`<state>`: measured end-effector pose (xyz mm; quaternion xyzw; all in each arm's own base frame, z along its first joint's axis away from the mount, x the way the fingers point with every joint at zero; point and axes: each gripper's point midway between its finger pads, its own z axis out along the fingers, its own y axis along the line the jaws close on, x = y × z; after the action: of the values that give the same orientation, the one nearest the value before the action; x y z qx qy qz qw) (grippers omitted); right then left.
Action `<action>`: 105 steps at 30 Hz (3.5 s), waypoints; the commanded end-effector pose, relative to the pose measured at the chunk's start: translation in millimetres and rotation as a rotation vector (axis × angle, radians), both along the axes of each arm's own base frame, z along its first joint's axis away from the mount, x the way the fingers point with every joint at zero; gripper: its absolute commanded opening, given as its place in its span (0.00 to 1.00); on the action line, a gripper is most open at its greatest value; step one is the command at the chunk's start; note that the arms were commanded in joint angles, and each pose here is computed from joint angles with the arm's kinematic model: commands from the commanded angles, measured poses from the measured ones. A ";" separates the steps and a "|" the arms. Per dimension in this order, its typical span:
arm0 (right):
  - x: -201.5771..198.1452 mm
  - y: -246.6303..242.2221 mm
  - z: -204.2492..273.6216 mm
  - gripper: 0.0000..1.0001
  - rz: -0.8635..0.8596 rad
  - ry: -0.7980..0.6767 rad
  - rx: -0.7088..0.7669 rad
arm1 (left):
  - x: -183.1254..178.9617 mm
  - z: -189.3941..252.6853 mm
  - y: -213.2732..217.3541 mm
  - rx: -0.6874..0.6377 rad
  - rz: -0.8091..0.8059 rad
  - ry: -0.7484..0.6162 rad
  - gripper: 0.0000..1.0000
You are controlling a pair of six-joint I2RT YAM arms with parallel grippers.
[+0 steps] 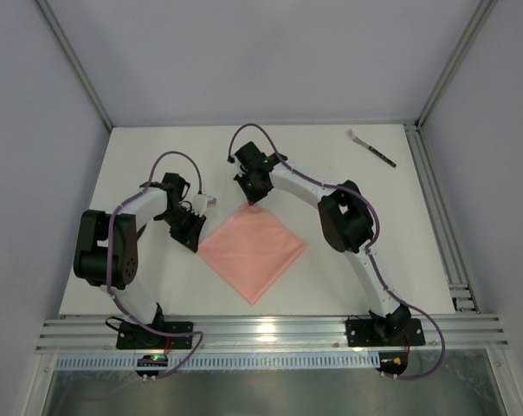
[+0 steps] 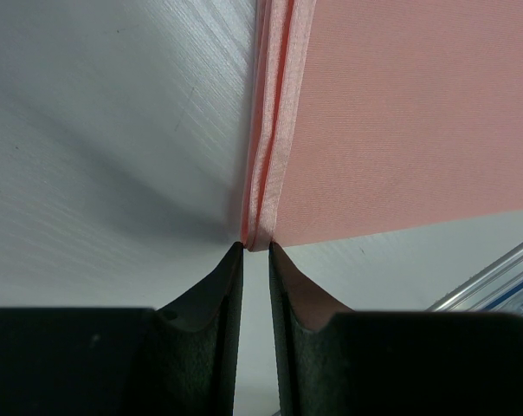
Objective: Fold the napkin into a case and place the utensils inside
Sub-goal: Fold the top corner of the square-folded napkin at the center of the board.
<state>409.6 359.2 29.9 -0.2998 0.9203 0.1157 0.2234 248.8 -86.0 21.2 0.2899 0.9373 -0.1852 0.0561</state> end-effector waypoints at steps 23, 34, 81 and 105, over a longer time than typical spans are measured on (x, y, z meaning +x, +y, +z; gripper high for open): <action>-61.9 14.9 78.8 0.04 0.008 -0.025 0.169 | 6.2 9.3 -3.2 -0.019 -0.014 -0.043 0.19; -145.0 20.1 75.1 0.04 0.007 0.030 0.264 | 7.0 20.2 -3.8 -0.029 -0.012 -0.064 0.21; -301.5 12.4 21.8 0.04 0.133 0.212 0.161 | 0.9 45.8 -3.7 -0.021 -0.043 -0.121 0.22; -298.8 7.0 6.3 0.14 0.139 0.197 0.132 | -36.2 8.6 -30.6 0.052 -0.239 -0.045 0.25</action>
<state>109.1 361.7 30.2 -0.3257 0.9124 0.2125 0.1279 210.3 -118.2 38.3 0.4015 0.8985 -0.1712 0.0461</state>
